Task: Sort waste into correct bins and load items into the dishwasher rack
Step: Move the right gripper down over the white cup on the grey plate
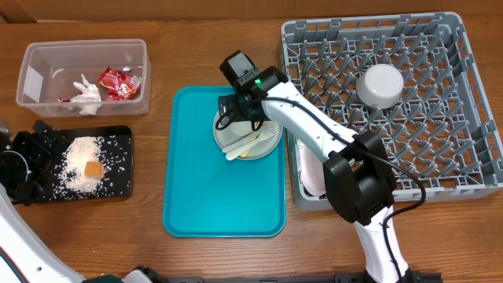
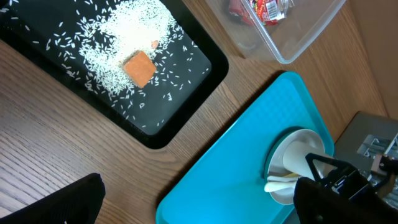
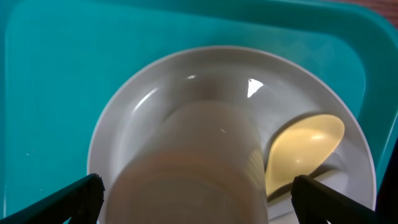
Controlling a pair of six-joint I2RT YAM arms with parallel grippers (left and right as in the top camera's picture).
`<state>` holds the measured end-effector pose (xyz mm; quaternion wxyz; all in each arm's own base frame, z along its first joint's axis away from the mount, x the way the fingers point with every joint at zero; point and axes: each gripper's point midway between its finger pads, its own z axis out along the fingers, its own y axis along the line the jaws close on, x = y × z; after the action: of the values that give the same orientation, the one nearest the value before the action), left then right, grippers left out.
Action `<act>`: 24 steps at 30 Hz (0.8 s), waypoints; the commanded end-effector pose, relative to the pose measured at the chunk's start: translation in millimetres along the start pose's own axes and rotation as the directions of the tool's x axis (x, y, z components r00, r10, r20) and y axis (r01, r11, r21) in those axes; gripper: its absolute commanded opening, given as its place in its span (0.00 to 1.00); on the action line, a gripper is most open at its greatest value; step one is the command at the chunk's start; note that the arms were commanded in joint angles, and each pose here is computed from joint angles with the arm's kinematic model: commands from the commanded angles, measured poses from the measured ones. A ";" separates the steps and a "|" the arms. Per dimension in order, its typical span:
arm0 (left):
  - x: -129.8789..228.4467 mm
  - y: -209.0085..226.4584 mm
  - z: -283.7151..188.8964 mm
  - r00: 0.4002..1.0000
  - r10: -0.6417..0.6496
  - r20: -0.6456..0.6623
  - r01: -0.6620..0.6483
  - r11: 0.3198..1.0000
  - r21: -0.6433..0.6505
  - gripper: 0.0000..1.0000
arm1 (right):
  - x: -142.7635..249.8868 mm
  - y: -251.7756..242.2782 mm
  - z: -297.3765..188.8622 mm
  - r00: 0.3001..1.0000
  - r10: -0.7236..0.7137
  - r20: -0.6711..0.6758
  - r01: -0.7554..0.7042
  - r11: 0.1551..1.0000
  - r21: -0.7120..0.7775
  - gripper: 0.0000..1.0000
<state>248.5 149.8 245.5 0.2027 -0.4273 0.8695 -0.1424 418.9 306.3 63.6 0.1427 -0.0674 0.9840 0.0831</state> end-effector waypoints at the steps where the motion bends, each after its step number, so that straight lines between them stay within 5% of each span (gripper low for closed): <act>1: 2.9 -5.0 1.8 1.000 0.030 -0.011 -0.029 0.999 0.021 1.00 | -7.0 4.9 -4.1 0.999 0.007 0.031 -0.007 1.000 -0.006 1.00; 24: 2.9 -5.0 1.8 1.000 0.030 -0.011 -0.029 0.999 0.021 1.00 | 1.1 0.5 -3.7 1.000 0.007 -0.001 -0.007 1.000 0.011 0.72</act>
<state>248.5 149.8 245.5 0.2027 -0.4273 0.8695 -0.1424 415.1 303.8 62.1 0.1343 -0.0631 0.9858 0.0786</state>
